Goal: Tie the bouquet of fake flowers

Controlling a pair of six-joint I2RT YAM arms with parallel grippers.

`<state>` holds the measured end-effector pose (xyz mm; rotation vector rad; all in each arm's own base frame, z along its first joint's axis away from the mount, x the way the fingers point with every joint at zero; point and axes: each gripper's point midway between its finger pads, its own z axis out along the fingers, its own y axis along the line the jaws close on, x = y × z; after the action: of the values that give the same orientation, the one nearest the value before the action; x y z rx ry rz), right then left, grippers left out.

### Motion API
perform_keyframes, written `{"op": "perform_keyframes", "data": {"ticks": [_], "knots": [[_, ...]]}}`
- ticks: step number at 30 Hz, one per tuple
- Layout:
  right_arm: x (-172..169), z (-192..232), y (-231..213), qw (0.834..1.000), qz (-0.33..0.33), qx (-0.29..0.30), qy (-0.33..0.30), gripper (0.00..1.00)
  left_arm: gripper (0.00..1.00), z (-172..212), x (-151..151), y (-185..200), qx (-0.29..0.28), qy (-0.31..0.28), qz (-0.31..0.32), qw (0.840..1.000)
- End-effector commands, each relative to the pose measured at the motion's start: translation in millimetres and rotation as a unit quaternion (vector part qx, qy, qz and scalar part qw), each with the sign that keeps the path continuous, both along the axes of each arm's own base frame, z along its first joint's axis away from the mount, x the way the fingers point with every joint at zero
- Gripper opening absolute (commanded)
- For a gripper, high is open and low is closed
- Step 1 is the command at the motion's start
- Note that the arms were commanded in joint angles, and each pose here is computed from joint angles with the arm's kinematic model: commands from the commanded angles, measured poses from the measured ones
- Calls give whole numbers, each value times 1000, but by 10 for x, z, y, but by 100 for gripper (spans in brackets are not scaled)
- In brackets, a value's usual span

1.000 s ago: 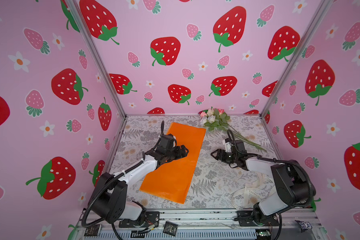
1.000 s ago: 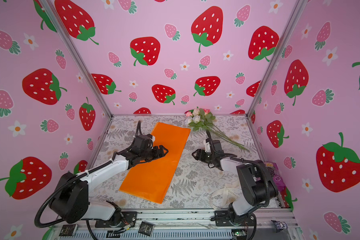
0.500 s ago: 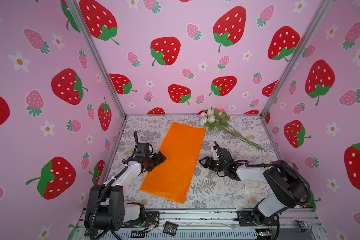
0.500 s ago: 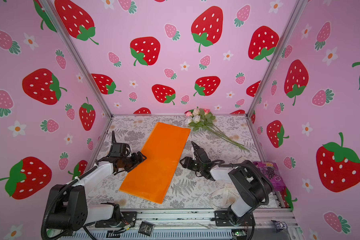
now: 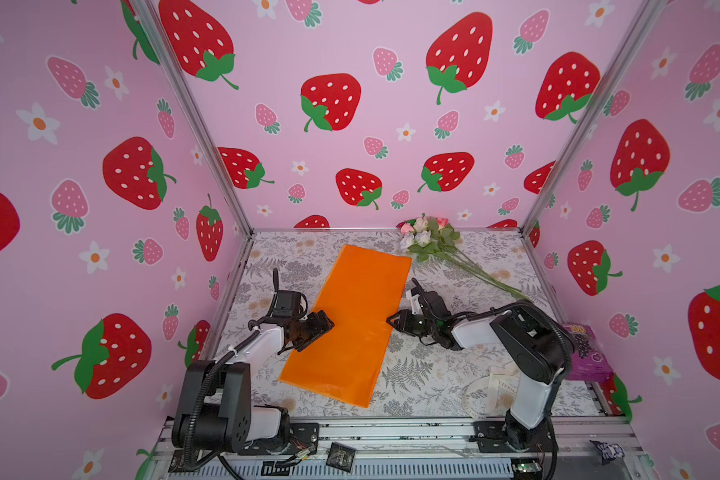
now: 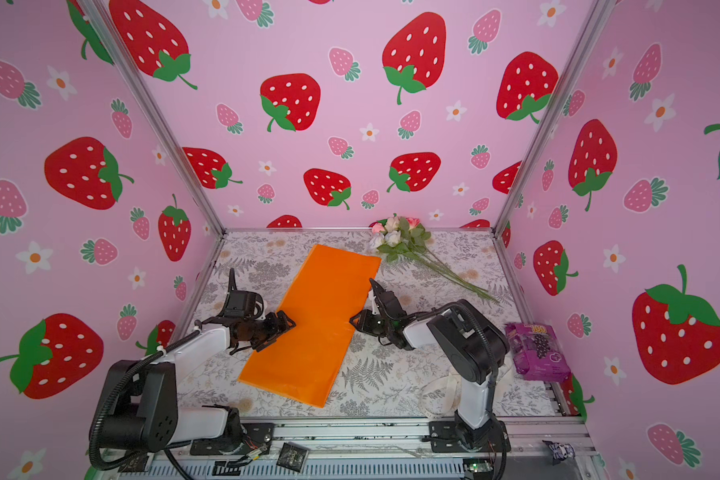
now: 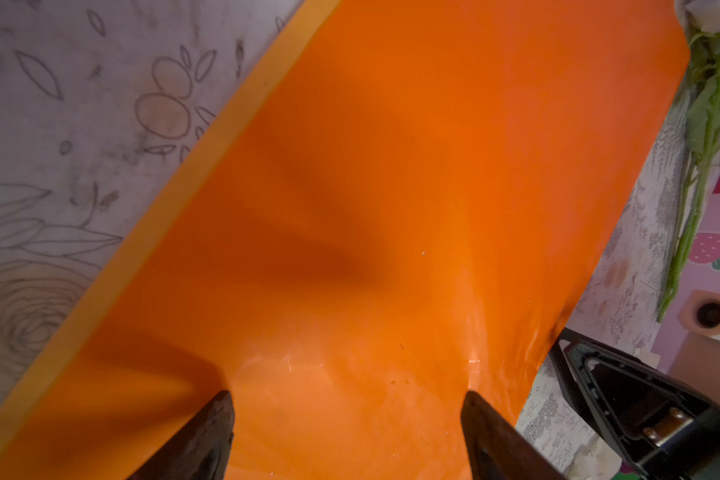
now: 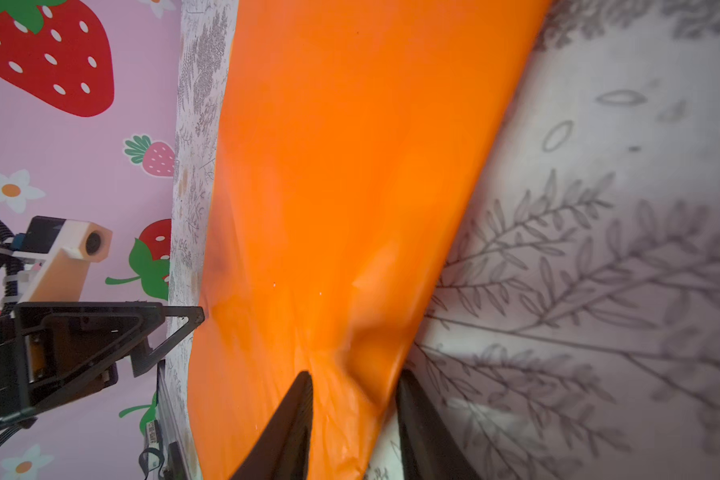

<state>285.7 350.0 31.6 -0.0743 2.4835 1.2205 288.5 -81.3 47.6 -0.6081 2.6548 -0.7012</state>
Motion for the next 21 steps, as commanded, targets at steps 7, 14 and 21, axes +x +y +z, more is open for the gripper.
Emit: {"op": "perform_keyframes", "data": {"ticks": [7, 14, 21], "knots": [[141, -172, -136, 998, 51, -36, -17, 3, 87, 368, -108, 206, 56, -28, 14, 998], [-40, -226, -452, 952, 246, -154, -94, 0, 88, 609, -187, 316, 77, -53, 30, 995], [607, -431, -482, 911, 305, -249, -118, 0, 88, 656, -147, 248, 53, -61, 32, 996]]}}
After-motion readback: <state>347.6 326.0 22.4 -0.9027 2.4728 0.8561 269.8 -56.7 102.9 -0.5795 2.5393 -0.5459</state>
